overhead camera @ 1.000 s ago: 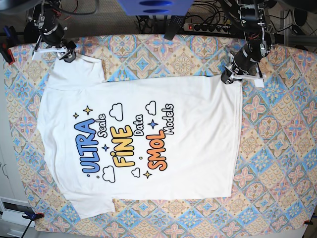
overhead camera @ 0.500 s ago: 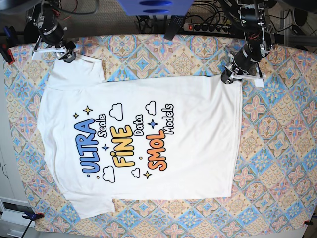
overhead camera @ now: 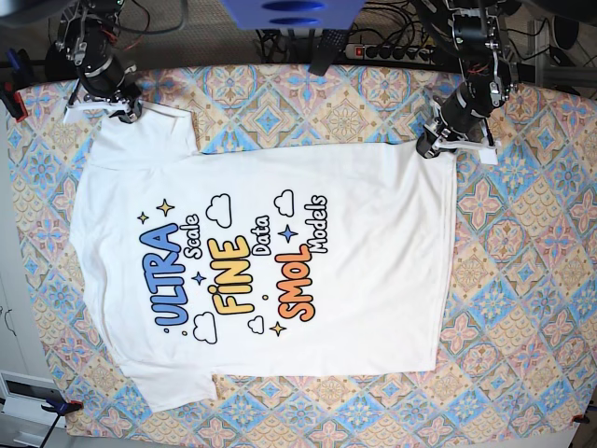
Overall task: Fold the T-shirt properly
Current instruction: 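Close both grippers on the shoulder corners of the shirt, then lift the shoulders with both grippers and fold them over toward the hem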
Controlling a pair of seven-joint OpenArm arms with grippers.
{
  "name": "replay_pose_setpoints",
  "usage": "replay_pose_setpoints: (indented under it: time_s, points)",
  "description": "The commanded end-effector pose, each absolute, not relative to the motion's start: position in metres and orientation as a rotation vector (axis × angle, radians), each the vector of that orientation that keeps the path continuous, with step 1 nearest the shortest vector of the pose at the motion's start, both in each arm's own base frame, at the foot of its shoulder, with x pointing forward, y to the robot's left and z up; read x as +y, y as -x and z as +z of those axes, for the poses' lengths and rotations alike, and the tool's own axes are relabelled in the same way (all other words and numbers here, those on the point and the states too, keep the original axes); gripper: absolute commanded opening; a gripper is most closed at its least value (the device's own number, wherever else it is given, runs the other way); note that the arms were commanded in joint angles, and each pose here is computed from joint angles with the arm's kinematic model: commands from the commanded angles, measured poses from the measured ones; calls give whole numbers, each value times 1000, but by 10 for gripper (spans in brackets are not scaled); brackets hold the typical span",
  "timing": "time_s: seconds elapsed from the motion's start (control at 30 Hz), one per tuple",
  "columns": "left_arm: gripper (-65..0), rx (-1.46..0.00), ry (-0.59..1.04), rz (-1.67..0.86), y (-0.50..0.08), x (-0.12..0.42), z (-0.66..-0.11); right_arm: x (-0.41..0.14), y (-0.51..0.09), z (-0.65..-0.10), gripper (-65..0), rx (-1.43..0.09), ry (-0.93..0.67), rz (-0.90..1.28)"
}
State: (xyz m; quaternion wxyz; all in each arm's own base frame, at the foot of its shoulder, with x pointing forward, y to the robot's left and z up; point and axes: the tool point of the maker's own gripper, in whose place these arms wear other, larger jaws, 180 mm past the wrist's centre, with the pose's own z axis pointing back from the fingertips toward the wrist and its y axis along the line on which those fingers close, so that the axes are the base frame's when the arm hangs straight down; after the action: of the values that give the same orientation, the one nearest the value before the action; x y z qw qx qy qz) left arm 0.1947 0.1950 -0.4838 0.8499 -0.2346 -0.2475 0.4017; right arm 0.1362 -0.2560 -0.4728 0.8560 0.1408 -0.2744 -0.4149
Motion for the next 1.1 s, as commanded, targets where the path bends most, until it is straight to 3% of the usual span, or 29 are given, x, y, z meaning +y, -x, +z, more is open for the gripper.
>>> replay_pose_setpoints:
  time_s: [0.0,0.13,0.63,0.8,1.07]
  points:
    - [-650,-502,468,837,-189,199,-486,-262,-140,-467,-560,-600,-289,-859]
    - [-650,-500,468,834,-189,198,-486,-263,-141,-464,-650,-610,-287,-855]
    - [-650,-477,381,753,-141,217,-472,-296,-74,-455,-650,-560,-162,-884]
    - [-650,-430,349,754,-114,222,-477,-290,-53,-443,-650,-563,-189,-770]
    - [-650,-358,323,762,-78,220,-484,-303,-10,-436,-650,-521,-119,-818]
